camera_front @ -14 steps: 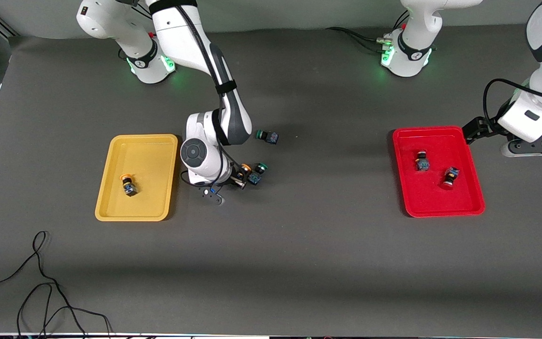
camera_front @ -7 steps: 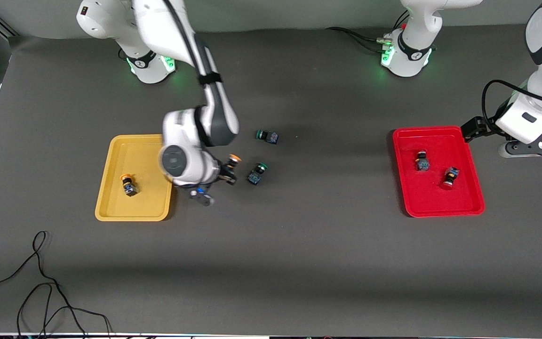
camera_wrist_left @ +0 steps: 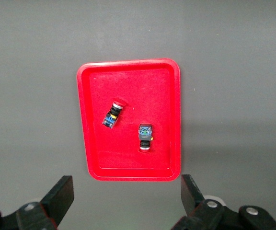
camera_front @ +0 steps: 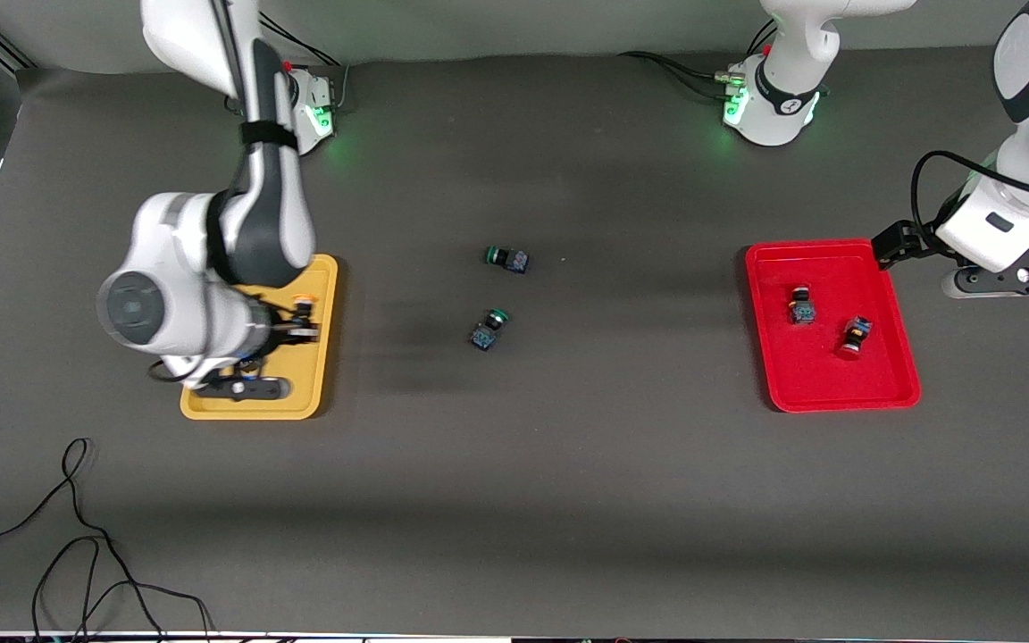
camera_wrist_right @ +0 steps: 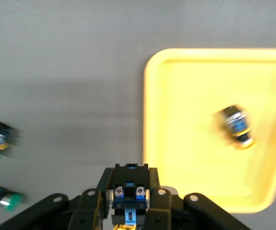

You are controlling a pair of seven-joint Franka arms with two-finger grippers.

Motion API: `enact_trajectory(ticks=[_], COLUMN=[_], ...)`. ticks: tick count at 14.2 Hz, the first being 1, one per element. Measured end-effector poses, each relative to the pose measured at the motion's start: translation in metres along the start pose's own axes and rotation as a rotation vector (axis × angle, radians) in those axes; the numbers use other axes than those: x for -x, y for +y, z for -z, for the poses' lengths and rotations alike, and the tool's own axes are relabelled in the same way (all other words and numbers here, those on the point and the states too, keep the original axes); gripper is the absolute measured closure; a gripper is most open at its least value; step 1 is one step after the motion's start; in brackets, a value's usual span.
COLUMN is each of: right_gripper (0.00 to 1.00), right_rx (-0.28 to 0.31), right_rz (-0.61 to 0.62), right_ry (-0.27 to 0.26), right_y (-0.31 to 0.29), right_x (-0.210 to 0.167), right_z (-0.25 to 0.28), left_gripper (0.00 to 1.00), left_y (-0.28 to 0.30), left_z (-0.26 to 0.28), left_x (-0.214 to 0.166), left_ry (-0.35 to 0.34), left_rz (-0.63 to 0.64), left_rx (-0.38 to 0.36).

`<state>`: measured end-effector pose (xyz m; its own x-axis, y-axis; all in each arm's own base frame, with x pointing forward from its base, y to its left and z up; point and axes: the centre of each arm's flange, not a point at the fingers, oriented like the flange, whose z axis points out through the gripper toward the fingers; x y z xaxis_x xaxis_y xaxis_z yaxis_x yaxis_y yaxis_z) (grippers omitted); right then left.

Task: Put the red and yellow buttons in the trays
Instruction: 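Carry the yellow button into the yellow tray and open the right gripper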

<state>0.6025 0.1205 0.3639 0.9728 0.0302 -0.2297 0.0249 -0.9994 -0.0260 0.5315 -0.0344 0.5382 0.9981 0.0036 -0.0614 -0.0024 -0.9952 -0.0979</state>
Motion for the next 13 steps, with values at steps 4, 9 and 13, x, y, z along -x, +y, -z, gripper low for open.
enact_trajectory(ticks=[4,9,13], right_gripper=[0.67,0.67,0.44], right_rx=[0.018,-0.025,-0.011], right_rz=[0.057,0.027,0.015], right_ry=[0.046,0.014,0.02], right_y=[0.08,0.055,0.059], right_x=[-0.002,0.011,0.008], right_z=[-0.052,-0.145,-0.151], left_gripper=[0.0,0.0,0.0], left_y=[0.002,0.003,0.003], left_z=[0.0,-0.001,-0.002], left_x=[0.0,0.001,0.002], left_ry=[-0.001,-0.009,-0.021], left_rz=[-0.003,-0.004,-0.005], left_rx=[0.0,0.0,0.0])
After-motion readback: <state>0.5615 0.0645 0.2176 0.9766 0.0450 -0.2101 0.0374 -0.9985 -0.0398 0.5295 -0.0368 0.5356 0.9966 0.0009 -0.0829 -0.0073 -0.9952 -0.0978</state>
